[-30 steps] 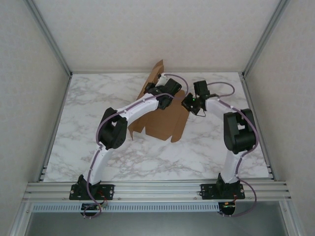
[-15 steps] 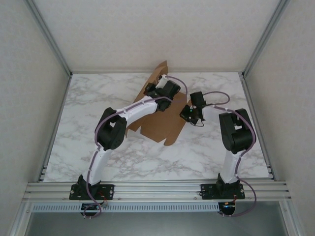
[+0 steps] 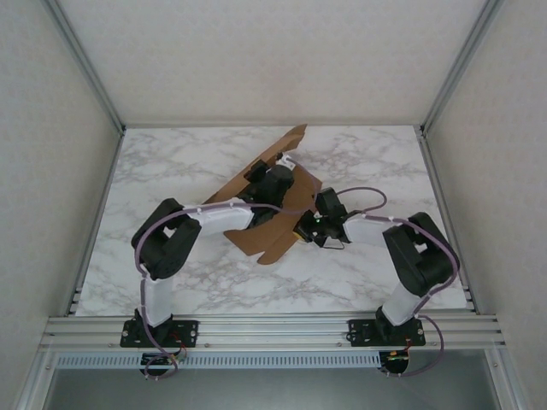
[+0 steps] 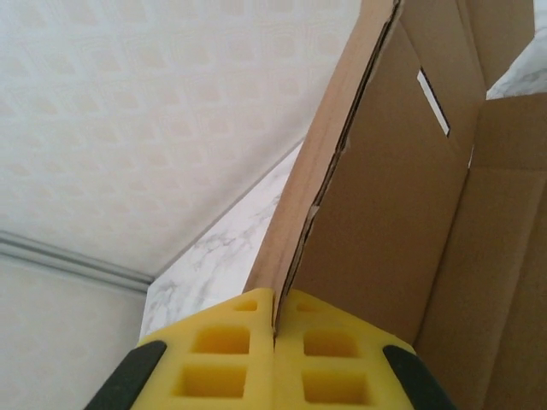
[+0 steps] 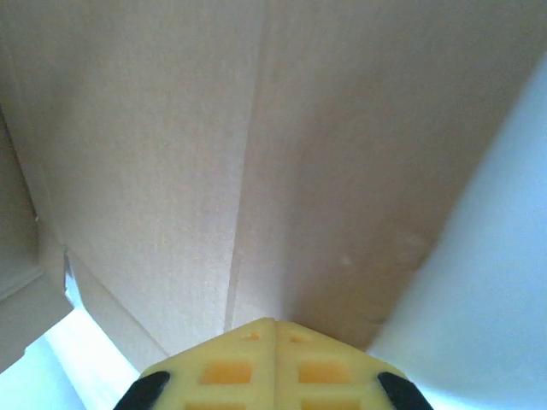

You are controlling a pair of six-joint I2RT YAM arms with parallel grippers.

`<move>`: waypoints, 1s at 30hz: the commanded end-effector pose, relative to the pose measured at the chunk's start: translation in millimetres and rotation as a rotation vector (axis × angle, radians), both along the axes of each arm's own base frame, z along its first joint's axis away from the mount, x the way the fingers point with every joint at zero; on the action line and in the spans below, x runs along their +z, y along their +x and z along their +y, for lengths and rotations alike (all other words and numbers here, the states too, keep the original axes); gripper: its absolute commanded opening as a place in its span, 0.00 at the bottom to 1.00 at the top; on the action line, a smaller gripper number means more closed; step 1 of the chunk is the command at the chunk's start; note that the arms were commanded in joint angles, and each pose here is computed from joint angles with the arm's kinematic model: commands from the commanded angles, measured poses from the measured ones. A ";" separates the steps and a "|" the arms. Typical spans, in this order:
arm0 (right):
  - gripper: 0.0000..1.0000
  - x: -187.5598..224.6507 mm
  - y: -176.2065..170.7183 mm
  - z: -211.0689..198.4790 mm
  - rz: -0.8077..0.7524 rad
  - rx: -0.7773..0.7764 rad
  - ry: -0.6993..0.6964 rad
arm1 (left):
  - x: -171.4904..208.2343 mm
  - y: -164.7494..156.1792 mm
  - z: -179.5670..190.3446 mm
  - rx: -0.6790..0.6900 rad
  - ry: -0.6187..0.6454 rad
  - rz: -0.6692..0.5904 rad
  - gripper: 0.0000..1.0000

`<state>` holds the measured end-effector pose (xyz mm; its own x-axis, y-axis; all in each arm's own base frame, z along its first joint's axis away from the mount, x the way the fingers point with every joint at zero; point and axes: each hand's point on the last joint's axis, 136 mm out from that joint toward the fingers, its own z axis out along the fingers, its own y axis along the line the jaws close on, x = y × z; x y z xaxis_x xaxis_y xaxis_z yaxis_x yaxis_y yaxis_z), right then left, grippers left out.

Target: Fold the paper box

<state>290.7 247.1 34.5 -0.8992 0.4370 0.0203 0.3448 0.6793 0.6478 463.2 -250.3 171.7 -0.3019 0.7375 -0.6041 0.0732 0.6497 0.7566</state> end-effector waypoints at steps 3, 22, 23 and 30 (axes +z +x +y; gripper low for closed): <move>0.00 51.8 11.3 -69.9 -0.043 -0.175 -0.064 | 0.0 -0.2 -12.4 -0.173 0.123 -0.045 0.00; 0.80 170.0 133.8 -39.5 -0.316 -0.063 0.338 | 5.9 -8.5 -29.0 -0.433 0.158 -0.065 0.00; 0.77 175.1 139.0 -36.2 -0.327 -0.064 0.358 | 4.7 -6.3 -29.4 -0.440 0.158 -0.057 0.00; 0.63 185.8 155.5 -12.1 -0.336 -0.037 0.377 | 4.9 11.7 -36.5 -0.466 0.125 -0.025 0.00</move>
